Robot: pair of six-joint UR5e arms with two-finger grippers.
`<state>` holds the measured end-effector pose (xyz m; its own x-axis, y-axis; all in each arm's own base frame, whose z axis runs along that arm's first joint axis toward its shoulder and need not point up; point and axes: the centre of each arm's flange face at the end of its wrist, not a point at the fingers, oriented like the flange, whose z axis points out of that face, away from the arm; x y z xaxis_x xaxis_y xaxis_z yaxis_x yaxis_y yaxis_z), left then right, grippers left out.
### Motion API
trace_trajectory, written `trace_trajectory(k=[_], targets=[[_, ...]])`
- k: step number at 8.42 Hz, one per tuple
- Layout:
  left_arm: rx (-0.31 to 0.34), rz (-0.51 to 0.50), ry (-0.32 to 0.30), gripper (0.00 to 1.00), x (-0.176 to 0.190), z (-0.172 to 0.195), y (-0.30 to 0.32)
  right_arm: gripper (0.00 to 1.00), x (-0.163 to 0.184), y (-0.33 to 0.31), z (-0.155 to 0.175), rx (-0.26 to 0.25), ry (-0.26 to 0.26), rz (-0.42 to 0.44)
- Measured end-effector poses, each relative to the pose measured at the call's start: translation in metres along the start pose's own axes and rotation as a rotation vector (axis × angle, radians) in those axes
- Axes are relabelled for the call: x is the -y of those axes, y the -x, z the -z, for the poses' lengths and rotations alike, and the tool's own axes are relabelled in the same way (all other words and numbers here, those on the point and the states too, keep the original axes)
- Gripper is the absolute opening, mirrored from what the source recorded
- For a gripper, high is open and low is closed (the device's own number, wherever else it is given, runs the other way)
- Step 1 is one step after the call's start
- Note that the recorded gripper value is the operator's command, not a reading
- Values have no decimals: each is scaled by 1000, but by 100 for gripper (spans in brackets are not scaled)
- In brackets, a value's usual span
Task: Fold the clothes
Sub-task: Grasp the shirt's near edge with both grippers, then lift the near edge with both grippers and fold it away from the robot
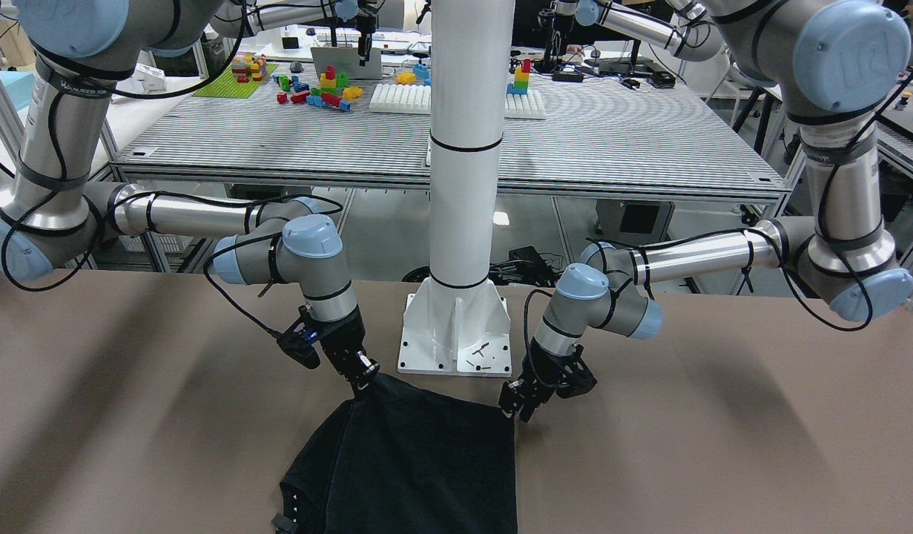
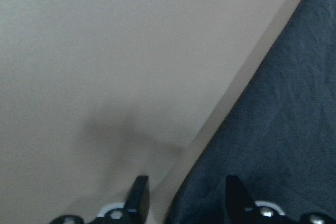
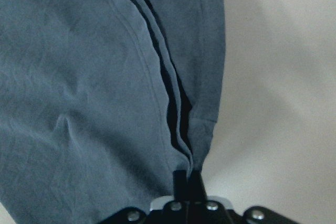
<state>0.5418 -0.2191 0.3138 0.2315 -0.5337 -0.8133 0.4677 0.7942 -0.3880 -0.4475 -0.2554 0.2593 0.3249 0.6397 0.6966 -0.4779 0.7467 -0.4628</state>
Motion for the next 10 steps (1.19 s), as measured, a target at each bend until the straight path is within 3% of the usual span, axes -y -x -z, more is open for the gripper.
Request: trace_trajectory(k=[2, 7, 10], targets=[[3, 0, 1, 0, -6, -3, 3, 0, 0, 0, 0, 0, 0, 0], [-18, 8, 40, 0, -11, 15, -9, 0, 2, -2, 1, -2, -1, -2], [-83, 27, 102, 0, 0, 87, -28, 0, 2, 4, 20, 29, 18, -4]])
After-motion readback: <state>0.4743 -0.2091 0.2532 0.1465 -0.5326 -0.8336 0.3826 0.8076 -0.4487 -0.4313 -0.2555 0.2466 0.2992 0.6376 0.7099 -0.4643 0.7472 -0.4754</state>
